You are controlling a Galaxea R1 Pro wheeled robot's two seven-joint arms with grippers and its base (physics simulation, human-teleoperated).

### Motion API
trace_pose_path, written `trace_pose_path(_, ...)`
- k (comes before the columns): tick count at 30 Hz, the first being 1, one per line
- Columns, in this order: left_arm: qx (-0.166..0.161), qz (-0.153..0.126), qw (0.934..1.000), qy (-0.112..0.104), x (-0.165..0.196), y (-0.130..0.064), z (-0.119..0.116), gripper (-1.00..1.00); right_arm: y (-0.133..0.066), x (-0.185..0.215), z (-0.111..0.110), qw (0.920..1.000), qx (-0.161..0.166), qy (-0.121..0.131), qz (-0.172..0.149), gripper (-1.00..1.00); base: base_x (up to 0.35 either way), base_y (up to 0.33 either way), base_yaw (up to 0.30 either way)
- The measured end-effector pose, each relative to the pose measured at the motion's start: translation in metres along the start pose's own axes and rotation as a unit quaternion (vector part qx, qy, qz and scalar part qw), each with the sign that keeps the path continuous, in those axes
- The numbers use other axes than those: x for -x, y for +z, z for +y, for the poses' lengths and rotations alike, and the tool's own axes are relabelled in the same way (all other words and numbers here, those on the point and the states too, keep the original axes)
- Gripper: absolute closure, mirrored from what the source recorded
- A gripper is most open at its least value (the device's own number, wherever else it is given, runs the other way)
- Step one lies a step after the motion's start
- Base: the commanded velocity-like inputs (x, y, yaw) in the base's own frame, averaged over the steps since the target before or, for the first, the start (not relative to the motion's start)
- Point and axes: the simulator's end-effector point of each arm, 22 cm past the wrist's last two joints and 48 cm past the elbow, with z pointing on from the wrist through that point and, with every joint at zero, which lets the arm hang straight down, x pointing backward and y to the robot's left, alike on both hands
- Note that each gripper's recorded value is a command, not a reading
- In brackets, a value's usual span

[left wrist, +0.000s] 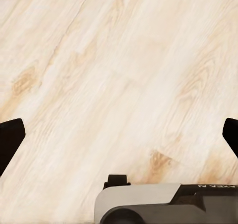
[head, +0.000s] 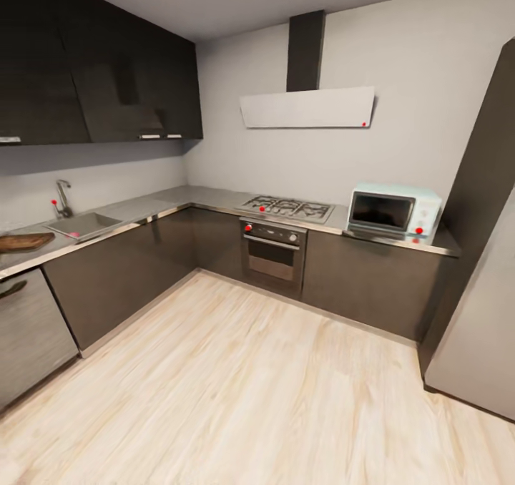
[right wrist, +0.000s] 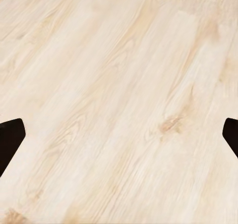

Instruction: In the kitchen, take the Vidalia onion out of the sink, dice it on the chopping board with the paring knife, put the diced onion into the bowl on the countertop, then place both the paring knife and the chopping board into the sink.

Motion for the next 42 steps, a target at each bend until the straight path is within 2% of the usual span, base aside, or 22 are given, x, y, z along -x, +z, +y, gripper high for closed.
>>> trace_pose_path(42, 0.0, 0.003, 1.0, 0.0, 0.01, -0.04, 0.001, -1.0, -0.036, 0.02, 0.001, 1.0, 0.0, 0.0, 0.001, -1.0, 0.0, 0.0, 0.276)
